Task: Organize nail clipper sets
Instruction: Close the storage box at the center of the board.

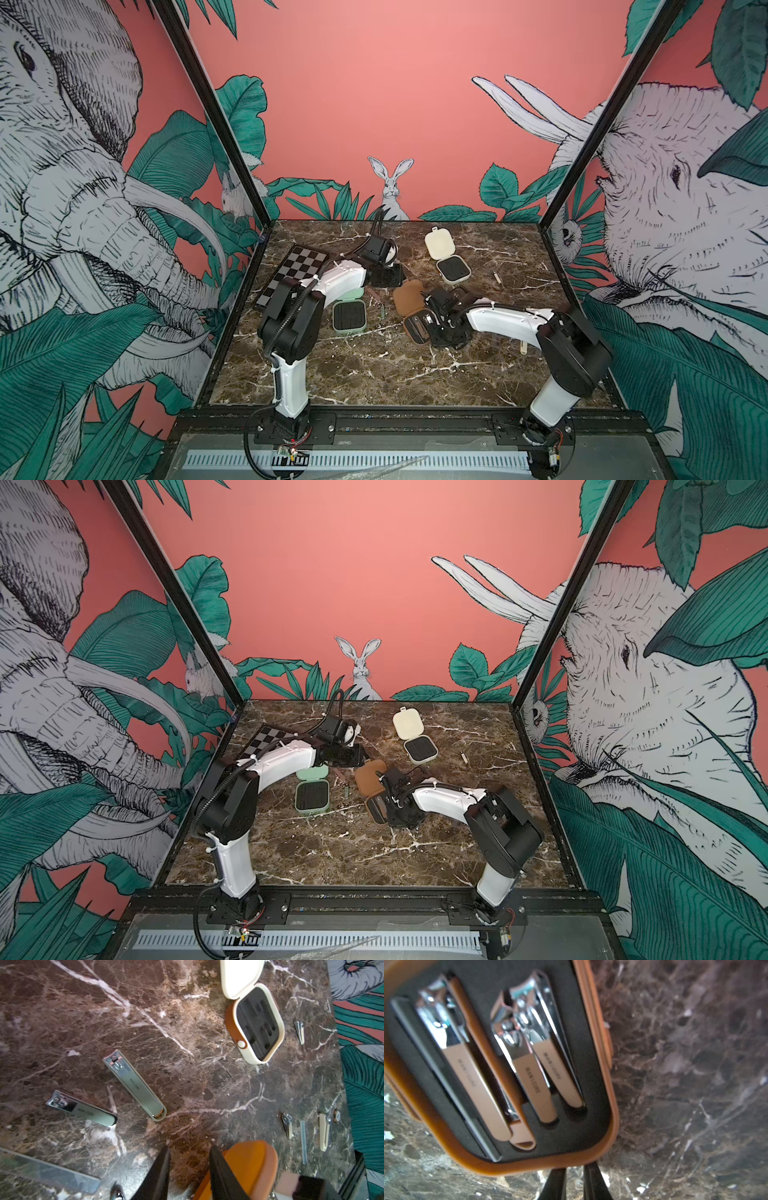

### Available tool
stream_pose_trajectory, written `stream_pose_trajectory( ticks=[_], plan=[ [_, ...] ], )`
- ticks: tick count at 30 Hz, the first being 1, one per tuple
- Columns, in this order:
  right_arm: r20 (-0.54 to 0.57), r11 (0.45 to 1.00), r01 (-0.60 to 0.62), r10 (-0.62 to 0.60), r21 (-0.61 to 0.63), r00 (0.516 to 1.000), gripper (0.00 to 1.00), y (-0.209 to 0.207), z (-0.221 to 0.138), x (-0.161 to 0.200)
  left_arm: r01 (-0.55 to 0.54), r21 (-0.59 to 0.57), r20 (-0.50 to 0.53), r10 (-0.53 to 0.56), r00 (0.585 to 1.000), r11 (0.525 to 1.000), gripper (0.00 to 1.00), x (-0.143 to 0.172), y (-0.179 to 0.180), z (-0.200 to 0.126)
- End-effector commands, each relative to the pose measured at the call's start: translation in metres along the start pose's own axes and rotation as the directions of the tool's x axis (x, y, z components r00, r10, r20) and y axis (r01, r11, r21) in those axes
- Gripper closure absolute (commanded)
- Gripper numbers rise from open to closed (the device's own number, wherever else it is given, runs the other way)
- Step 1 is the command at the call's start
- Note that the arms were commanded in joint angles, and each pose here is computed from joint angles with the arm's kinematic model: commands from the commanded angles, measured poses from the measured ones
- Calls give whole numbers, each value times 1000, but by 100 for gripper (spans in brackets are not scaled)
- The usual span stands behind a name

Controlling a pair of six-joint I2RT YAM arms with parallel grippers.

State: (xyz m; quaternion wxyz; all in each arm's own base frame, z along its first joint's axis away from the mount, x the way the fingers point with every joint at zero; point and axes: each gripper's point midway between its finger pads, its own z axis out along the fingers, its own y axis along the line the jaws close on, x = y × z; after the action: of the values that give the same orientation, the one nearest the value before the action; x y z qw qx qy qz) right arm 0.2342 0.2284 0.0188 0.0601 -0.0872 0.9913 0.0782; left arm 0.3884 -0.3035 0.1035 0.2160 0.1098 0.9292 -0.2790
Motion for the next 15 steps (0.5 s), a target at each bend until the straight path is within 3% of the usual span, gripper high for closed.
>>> stream_pose_trajectory(
  ticks=[1,9,15],
  plan=[
    [15,1000,-17,17,18,1000,82,-3,1,-11,-55,63,3,55,998,997,67,11,-25,-16],
    [23,999,-54,54,-1,998,78,-7,-4,-20,-59,129,-37,64,997,990,69,53,-46,-21],
    [34,989,-140,141,-42,989,76,-20,-4,-21,-32,135,-89,44,995,990,69,82,-46,-3]
  ],
)
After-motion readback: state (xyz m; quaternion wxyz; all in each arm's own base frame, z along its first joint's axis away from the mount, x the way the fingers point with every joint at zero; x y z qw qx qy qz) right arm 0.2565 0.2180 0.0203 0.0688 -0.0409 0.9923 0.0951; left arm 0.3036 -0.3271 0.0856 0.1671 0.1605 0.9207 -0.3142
